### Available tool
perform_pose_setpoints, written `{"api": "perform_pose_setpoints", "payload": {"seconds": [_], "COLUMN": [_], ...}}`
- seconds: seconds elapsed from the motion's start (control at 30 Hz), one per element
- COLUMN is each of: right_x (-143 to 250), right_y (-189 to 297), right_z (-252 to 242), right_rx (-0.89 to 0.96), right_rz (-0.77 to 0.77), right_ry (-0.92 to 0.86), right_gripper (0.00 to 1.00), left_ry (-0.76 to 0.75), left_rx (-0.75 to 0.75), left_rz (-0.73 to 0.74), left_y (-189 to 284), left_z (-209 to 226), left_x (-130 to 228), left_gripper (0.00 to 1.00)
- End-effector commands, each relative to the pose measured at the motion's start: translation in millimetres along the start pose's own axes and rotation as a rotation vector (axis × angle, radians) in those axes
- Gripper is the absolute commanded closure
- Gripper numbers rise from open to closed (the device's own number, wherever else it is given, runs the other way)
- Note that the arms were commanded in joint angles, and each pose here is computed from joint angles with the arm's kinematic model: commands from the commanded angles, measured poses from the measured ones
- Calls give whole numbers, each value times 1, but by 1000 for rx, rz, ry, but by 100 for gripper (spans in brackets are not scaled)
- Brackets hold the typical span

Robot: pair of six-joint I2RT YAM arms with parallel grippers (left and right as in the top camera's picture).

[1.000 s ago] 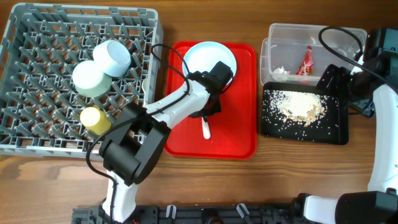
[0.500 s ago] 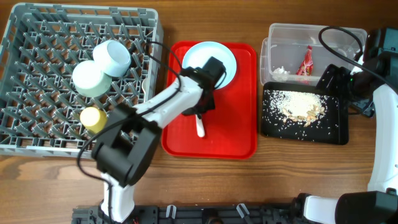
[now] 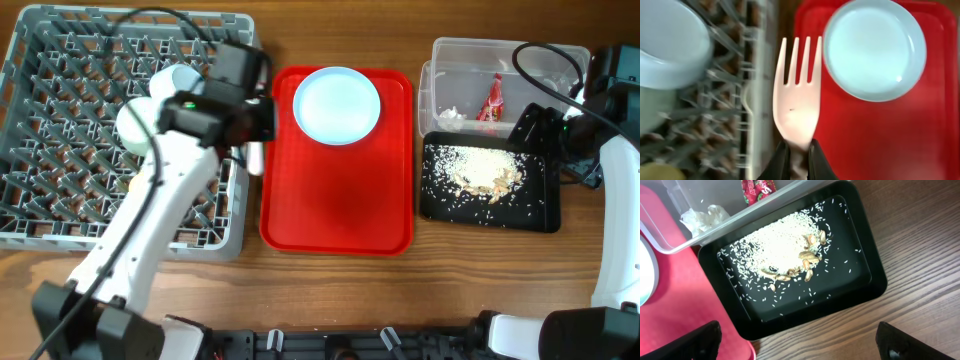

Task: Sort waste into correct bins and load items into the dishwasher rack
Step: 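Carry the white fork to the dish rack and release it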

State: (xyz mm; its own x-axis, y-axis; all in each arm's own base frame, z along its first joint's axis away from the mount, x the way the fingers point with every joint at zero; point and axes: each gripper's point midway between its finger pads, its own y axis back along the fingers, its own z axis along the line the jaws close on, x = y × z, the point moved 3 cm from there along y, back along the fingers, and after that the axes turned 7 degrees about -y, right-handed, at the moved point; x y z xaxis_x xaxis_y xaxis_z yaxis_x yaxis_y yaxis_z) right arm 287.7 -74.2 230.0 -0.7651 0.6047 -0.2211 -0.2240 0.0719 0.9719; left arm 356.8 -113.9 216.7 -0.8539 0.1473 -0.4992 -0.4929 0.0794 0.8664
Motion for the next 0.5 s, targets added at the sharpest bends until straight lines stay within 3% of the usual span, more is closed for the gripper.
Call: {"api": "perform_pose_setpoints", "payload": {"seconds": [0.0, 0.47], "right_x": [-1, -1], "right_y": [10, 10], "right_z": [2, 2], "right_rx": [-26, -26], "right_rz": [-28, -27], "right_ry": [5, 5], "right_gripper": [0, 0], "left_ry": [-152, -52], "left_rx": [-49, -96], "left_rz": [10, 232], "left_y": [-2, -72], "left_z": [32, 76], "left_x": [-2, 26], "left_gripper": [96, 94]}}
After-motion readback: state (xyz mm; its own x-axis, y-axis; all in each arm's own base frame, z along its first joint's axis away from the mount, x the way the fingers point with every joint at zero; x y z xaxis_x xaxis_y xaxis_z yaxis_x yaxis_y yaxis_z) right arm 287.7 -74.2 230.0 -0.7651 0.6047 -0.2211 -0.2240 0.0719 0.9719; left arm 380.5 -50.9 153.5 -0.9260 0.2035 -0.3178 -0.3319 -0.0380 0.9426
